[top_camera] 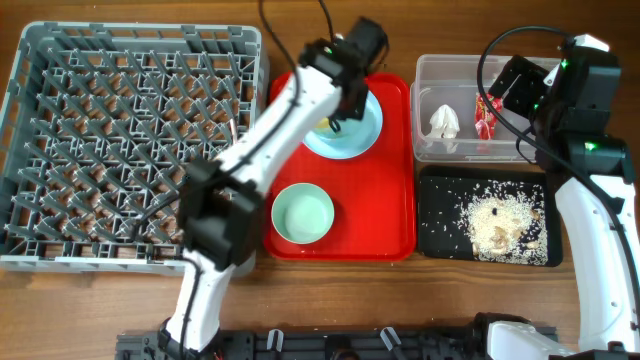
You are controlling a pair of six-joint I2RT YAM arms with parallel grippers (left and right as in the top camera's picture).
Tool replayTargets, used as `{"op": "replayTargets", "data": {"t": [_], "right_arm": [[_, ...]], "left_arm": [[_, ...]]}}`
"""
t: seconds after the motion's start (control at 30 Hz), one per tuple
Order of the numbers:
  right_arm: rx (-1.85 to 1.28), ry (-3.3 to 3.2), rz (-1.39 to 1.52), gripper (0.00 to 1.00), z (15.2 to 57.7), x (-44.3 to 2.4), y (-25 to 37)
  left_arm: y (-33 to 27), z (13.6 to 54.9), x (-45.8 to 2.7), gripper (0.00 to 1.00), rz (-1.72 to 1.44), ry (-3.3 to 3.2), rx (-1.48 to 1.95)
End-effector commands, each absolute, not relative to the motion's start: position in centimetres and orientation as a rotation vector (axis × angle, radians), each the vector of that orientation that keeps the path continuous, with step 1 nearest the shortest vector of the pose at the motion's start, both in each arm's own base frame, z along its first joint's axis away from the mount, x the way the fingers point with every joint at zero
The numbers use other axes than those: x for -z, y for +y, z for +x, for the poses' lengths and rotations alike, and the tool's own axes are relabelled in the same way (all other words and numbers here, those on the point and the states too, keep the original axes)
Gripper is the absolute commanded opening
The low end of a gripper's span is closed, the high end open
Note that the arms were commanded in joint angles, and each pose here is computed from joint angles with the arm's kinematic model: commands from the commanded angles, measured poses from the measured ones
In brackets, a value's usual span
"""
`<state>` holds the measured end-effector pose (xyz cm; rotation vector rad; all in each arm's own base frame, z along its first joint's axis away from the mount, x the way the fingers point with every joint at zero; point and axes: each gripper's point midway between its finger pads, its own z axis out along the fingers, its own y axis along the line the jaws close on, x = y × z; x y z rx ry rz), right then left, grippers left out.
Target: Sort waste into correct bins and load items into the dishwasher rack
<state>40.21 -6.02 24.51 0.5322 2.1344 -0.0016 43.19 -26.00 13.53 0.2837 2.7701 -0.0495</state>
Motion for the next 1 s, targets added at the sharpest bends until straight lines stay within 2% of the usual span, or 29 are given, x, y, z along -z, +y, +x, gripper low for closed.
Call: {"op": "replayTargets", "data": {"t": [0.0, 0.07, 0.13, 0.2, 0.4, 0.63, 0.8, 0.87, 0.97], "right_arm": [[0.002, 2.142, 0.512, 0.99, 40.3, -24.4, -5.9], [0.002, 2.142, 0.513, 1.00, 40.3, -24.4, -5.9], [0.002, 2.141, 0.513, 1.00, 40.3, -24.4, -5.9], [0.002, 2.141, 0.513, 1.00, 40.3, -24.4, -5.9], [0.002, 2.141, 0.513, 1.00, 40.3, -24.4, -5.9], [0.002, 2.142, 0.512, 1.00, 40.3, -24.4, -5.9], [0.002, 2.142, 0.512, 1.00, 40.3, -24.4, -5.9], [0.002, 2.141, 0.513, 1.00, 40.3, -24.4, -5.9], [0.002, 2.141, 0.513, 1.00, 40.3, -24.4, -5.9]], "left_arm": [[-23.3, 43.0, -27.8, 0.04, 0.178, 2.539, 0.416], [-21.7, 41.5, -31.8, 0.05, 0.238, 2.482, 0.650], [-19.6, 40.9, -33.9, 0.13, 0.250, 2.442, 0.802], [-16.6, 40.6, -35.4, 0.04, 0.243, 2.398, 1.009], [-9.7, 41.4, -32.0, 0.04, 0.079, 2.467, 1.218], [-10.3, 39.9, -28.6, 0.04, 0.123, 2.672, 0.923], [-12.0, 39.3, -25.7, 0.15, 0.122, 2.821, 0.466], [-13.6, 38.6, -25.0, 0.34, 0.200, 2.842, 0.307], [-16.3, 36.1, -23.2, 0.50, 0.262, 2.944, 0.218]]}}
